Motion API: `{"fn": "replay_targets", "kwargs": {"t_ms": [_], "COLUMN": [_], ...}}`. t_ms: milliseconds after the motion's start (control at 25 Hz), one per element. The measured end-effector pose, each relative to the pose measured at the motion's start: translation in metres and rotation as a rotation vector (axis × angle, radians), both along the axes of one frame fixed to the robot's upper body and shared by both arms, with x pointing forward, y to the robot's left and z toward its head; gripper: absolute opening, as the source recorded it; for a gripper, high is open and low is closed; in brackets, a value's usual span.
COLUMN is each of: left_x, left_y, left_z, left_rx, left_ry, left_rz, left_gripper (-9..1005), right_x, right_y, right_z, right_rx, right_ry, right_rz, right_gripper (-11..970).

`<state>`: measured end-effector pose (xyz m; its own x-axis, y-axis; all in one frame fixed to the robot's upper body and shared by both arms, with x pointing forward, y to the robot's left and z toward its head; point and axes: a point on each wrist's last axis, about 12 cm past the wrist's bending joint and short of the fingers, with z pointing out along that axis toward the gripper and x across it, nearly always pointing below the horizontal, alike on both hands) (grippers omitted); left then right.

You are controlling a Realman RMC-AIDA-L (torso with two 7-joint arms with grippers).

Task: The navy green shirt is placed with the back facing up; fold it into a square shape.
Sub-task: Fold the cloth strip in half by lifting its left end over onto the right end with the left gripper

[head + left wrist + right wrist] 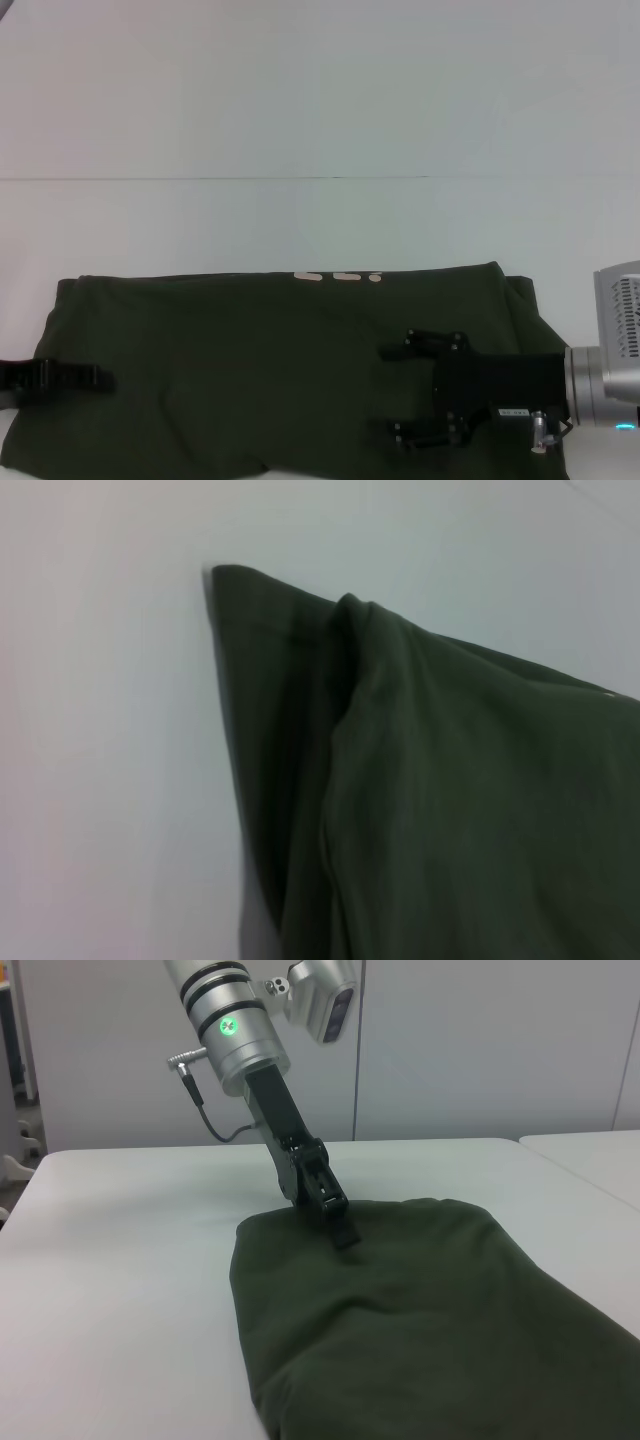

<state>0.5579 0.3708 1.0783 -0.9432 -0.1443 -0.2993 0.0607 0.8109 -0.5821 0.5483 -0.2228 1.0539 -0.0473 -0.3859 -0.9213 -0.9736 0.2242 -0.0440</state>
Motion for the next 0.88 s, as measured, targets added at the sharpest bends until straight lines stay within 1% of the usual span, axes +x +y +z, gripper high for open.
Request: {"fn": "replay_targets", "kwargs": {"t_ms": [280, 440, 720, 880], "left_x": [0.001, 0.002, 0.002, 0.003], "left_y": [-0.002, -0.003, -0.01, -0.011], "left_z": [0.001, 0.004, 0.003, 0.004], "left_rx": [-0.005, -0.003, 0.031, 0.03], "left_ry": [-0.003, -0.012, -0.017, -0.019], "left_rz": [-0.003, -0.012, -0.055, -0.05], "left_gripper": [859, 787, 597, 468], "right_x": [0.0, 0.0, 0.0, 0.0], "right_y": [0.0, 0.0, 0.0, 0.0], "right_z": [0.0, -0.001, 0.0, 0.0], "right_rx": [0.0, -0.001, 0.0, 0.001], "right_ry": [0.002, 0.001, 0.003, 0.007], "right_rz": [-0.001, -0.002, -0.003, -0.004], "right_gripper": [901, 901, 900, 901]}}
